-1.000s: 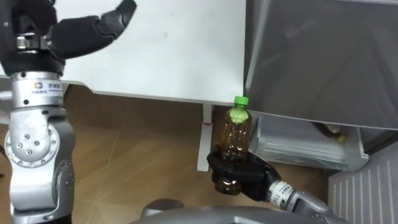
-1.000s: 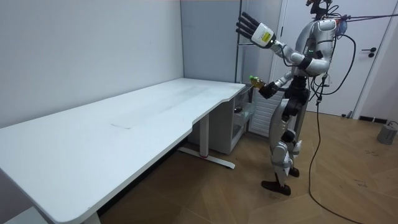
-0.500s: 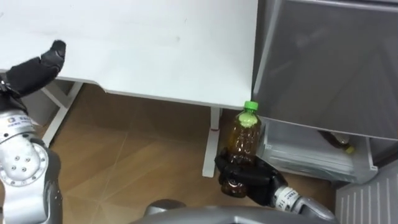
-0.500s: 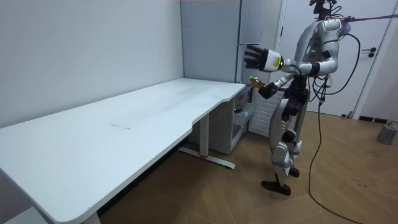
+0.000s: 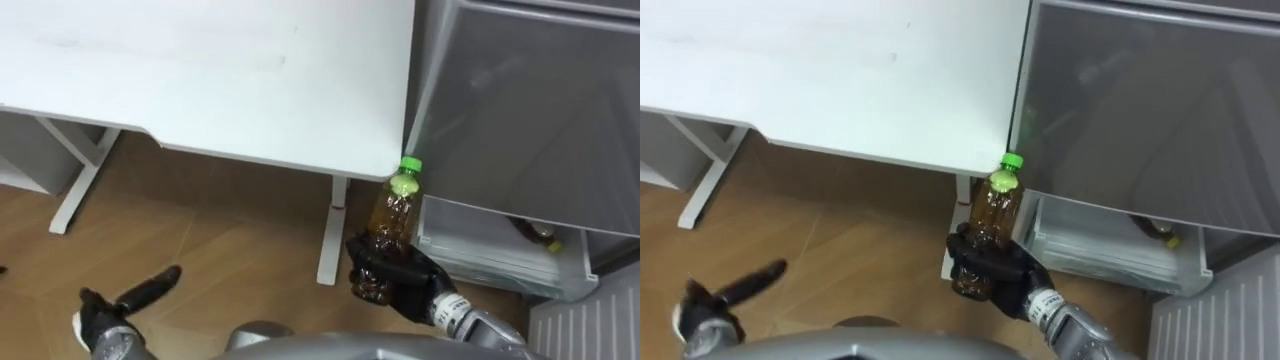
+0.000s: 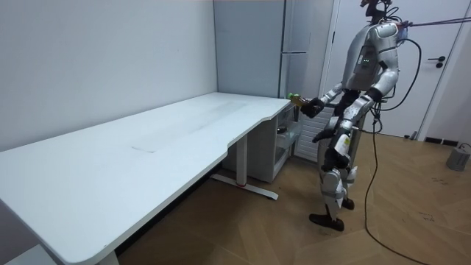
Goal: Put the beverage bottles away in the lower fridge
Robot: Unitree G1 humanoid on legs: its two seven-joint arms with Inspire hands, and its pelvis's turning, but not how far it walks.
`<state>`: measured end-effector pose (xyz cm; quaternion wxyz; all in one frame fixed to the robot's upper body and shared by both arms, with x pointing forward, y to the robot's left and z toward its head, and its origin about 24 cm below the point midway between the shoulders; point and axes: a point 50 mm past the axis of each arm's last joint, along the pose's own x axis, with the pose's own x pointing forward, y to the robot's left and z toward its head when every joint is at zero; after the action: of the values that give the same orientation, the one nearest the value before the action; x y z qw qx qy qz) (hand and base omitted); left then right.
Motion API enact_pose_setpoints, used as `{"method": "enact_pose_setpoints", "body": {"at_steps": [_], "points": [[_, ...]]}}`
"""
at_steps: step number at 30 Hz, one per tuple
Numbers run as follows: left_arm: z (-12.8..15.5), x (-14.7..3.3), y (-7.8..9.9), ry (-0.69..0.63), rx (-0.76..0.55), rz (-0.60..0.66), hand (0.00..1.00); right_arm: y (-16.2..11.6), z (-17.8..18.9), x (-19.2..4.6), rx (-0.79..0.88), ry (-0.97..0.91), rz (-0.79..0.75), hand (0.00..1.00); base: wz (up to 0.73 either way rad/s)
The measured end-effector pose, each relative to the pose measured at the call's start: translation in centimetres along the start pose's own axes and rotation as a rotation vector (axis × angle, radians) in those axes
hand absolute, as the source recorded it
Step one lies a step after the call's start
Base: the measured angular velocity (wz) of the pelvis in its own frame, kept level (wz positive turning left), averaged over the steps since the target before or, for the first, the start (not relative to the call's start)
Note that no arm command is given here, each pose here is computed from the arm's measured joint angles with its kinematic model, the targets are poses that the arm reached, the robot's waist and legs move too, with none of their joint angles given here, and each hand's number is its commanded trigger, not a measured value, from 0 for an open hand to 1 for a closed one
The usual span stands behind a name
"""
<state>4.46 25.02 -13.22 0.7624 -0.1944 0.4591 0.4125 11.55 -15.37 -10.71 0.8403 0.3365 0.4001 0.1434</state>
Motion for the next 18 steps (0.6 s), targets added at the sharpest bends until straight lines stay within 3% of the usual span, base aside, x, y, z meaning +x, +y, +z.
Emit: {"method": "enact_pose_setpoints", "body": {"at_steps": [9, 13, 18], "points": [[-4.6, 0.1, 3.9, 0.25, -0.006, 0.066, 0.0, -1.2, 0.2, -0.7, 0.043, 0.024, -0.09, 1.0, -0.07], [-6.9, -0.4, 6.4, 0.355, 0.09, 0.131, 0.0, -1.3, 0.3, -0.6, 0.055, 0.02, -0.106, 1.0, -0.01], [-7.8, -0.7, 7.2, 0.416, 0.186, 0.143, 0.0, -1.4, 0.2, -0.7, 0.135, 0.015, -0.118, 1.0, 0.0]]}}
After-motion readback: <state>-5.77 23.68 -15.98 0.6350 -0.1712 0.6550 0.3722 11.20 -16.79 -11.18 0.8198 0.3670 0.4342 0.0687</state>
